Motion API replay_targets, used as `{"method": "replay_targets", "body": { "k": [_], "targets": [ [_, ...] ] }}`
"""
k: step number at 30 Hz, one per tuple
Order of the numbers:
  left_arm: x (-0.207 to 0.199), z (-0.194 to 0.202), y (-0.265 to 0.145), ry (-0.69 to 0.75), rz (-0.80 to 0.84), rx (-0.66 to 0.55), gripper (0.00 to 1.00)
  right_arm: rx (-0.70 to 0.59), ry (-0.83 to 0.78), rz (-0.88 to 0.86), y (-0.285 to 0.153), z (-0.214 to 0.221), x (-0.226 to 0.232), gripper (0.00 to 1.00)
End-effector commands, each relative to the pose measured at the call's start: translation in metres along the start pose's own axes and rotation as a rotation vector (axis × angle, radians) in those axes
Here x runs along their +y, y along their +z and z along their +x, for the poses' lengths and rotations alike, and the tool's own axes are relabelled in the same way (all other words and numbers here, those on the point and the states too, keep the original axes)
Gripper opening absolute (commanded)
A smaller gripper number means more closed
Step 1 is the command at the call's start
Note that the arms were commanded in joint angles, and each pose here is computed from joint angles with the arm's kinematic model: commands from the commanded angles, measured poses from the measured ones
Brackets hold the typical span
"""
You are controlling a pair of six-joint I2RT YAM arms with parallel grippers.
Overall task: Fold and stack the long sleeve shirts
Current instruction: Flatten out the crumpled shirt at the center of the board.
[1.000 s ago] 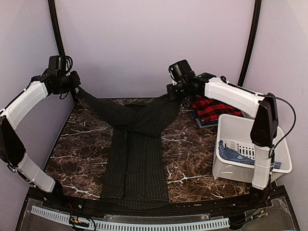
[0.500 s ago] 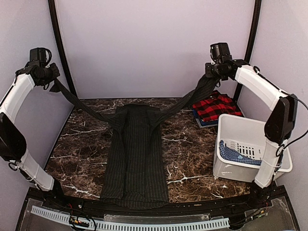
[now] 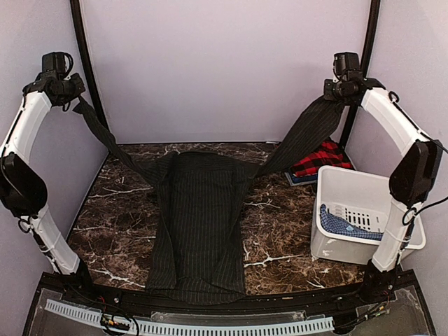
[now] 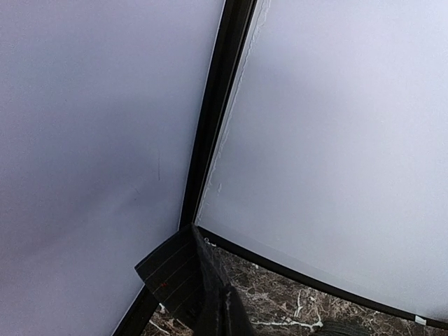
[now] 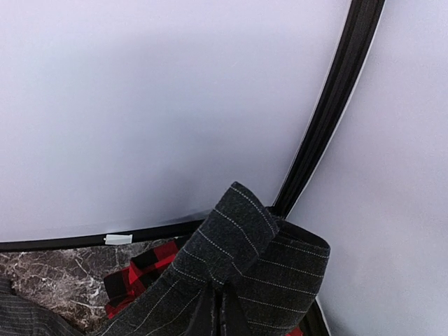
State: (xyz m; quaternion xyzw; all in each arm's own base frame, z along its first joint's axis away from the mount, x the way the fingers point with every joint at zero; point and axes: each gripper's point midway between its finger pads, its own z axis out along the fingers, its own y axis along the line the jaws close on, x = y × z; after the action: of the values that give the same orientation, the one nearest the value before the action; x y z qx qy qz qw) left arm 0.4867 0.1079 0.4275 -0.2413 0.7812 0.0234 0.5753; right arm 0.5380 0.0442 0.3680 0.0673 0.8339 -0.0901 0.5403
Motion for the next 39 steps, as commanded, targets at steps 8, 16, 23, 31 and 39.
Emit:
{"method": "replay_targets", "body": {
  "k": [8,16,23,31,39],
  "targets": [
    [0.008,-0.015,0.000,0.032,-0.024,-0.016,0.00,-0.049,0.067,-0.012,0.006,-0.027,-0.021,0.00],
    [-0.005,-0.017,0.003,0.036,0.046,-0.010,0.01,-0.047,0.063,-0.086,0.005,-0.029,-0.009,0.00],
    [-0.048,0.052,0.019,0.021,0.235,0.186,0.01,-0.057,-0.067,-0.373,-0.027,-0.004,0.093,0.00],
    [-0.084,0.202,0.026,-0.016,0.362,0.469,0.03,0.128,-0.249,-0.491,-0.025,0.101,0.211,0.00],
    [-0.068,0.304,0.031,-0.049,0.309,0.682,0.07,0.297,-0.256,-0.426,-0.002,0.167,0.219,0.03]
  ]
}}
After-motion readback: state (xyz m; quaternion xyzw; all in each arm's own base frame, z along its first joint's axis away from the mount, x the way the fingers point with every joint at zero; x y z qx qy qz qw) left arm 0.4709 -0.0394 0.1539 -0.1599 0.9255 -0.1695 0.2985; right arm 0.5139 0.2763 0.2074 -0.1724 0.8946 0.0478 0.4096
